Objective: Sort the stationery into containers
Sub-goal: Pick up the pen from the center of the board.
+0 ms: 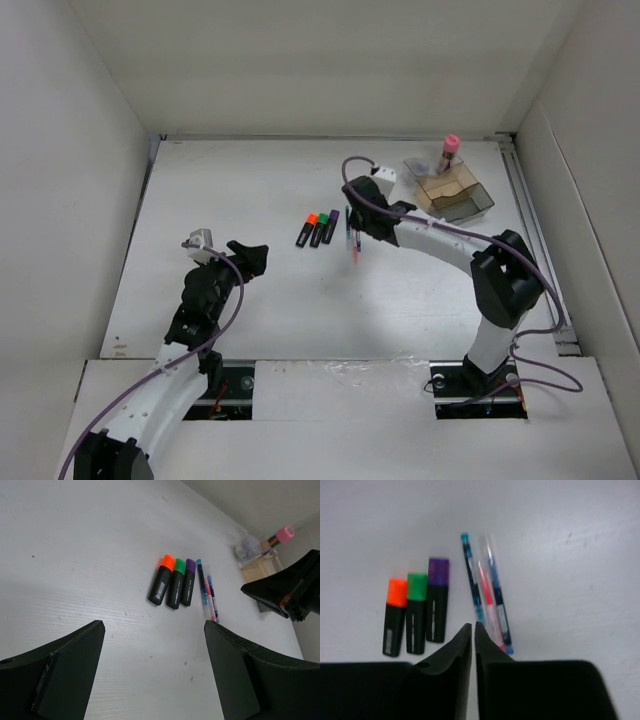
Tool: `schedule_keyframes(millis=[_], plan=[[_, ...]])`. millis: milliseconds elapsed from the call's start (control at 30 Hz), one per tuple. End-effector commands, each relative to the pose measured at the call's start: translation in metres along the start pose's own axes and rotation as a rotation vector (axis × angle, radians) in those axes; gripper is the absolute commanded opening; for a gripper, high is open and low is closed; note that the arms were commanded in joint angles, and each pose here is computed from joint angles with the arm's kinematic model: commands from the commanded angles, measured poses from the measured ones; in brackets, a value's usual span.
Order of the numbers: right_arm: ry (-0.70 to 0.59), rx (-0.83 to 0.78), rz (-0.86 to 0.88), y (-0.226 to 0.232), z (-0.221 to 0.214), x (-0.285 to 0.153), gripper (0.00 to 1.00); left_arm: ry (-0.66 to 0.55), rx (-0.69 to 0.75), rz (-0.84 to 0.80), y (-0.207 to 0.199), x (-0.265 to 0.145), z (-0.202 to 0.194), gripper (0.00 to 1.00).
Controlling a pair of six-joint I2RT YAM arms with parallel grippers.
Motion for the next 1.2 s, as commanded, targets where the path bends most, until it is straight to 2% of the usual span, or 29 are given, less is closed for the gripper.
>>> schedule_keyframes(millis=[0,33,67,100,167,300,833,1167], plan=[[-0.003,-0.013,-0.054,-0.005,-0.009,-0.008,0.19,0.007,0.019,-0.083,-0.016,0.005,0.005,0.78],[0.008,-0.022,-0.064,-0.009,-0.014,-0.007,0.25,0.014,0.019,-0.077,-0.014,0.007,0.004,0.78],[0.014,-0.027,-0.069,-0.011,-0.017,-0.006,0.36,0.014,0.019,-0.089,-0.016,0.007,0.004,0.78],[0.023,-0.026,-0.059,-0.010,-0.019,-0.006,0.39,0.022,0.019,-0.081,-0.015,0.008,0.002,0.78],[0.039,-0.038,-0.071,-0.013,-0.026,-0.003,0.43,0.022,0.019,-0.081,-0.015,0.008,0.002,0.78],[0.079,-0.085,-0.076,-0.009,-0.043,0.005,0.44,0.016,0.019,-0.074,-0.012,0.007,0.002,0.77],[0.156,-0.160,-0.128,-0.009,-0.064,0.027,0.31,0.036,0.054,-0.054,-0.007,0.014,-0.003,0.77],[0.169,-0.154,-0.135,-0.017,-0.069,0.044,0.28,0.060,0.063,-0.031,-0.003,0.018,-0.007,0.77]])
Point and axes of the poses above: each gripper's point midway between its finger pads, its own x axis out along the fingers, its own y axis along the line the jaws close on, z = x × y, the point moved 6 cm from there along -x, back along the fingers, and after that the axes turned 6 degrees about -x, right-handed, at the moved point
